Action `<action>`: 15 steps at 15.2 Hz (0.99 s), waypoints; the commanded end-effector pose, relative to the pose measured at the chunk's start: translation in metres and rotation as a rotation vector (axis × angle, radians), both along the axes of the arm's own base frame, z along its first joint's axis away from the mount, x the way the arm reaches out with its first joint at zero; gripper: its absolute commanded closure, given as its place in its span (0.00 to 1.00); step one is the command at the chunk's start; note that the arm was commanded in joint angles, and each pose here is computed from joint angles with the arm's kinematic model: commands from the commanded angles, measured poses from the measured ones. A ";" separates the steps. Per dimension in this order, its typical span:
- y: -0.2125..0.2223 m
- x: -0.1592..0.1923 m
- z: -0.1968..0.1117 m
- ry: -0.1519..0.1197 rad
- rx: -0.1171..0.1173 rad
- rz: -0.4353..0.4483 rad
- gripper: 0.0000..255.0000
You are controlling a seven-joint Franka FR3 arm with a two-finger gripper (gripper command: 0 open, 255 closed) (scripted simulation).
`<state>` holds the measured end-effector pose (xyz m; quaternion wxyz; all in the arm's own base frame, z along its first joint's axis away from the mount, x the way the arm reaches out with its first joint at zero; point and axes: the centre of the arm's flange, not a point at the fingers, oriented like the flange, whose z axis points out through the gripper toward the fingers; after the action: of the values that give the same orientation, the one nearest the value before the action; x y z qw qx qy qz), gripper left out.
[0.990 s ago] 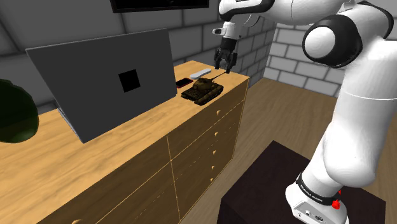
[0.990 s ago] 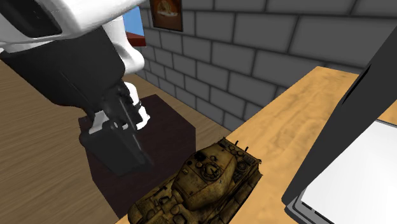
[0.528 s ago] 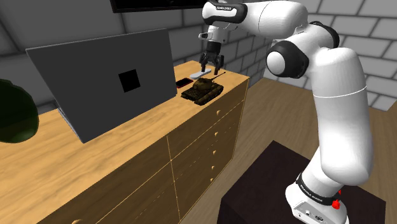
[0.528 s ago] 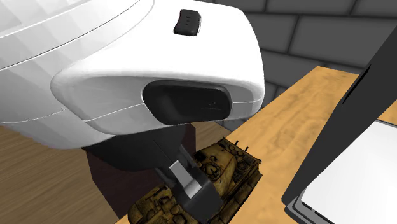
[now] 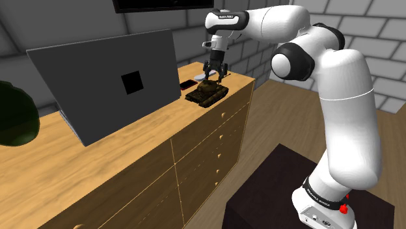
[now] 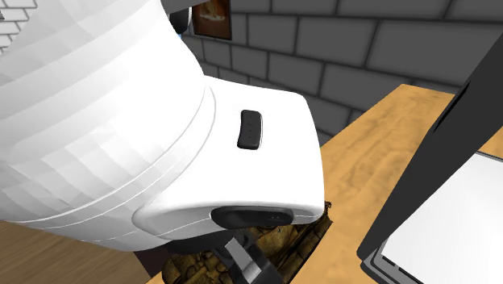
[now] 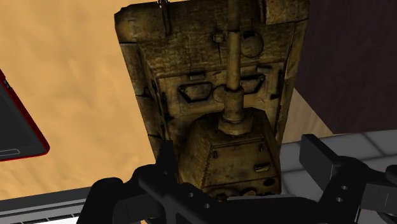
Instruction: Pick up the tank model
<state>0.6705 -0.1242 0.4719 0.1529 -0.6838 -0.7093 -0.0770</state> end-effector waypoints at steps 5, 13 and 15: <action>-0.001 0.000 -0.002 0.000 0.000 0.000 1.00; 0.000 0.000 0.014 0.000 0.000 0.000 1.00; 0.000 0.000 0.024 0.000 0.000 0.000 1.00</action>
<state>0.6695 -0.1236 0.4903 0.1535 -0.6839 -0.7091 -0.0765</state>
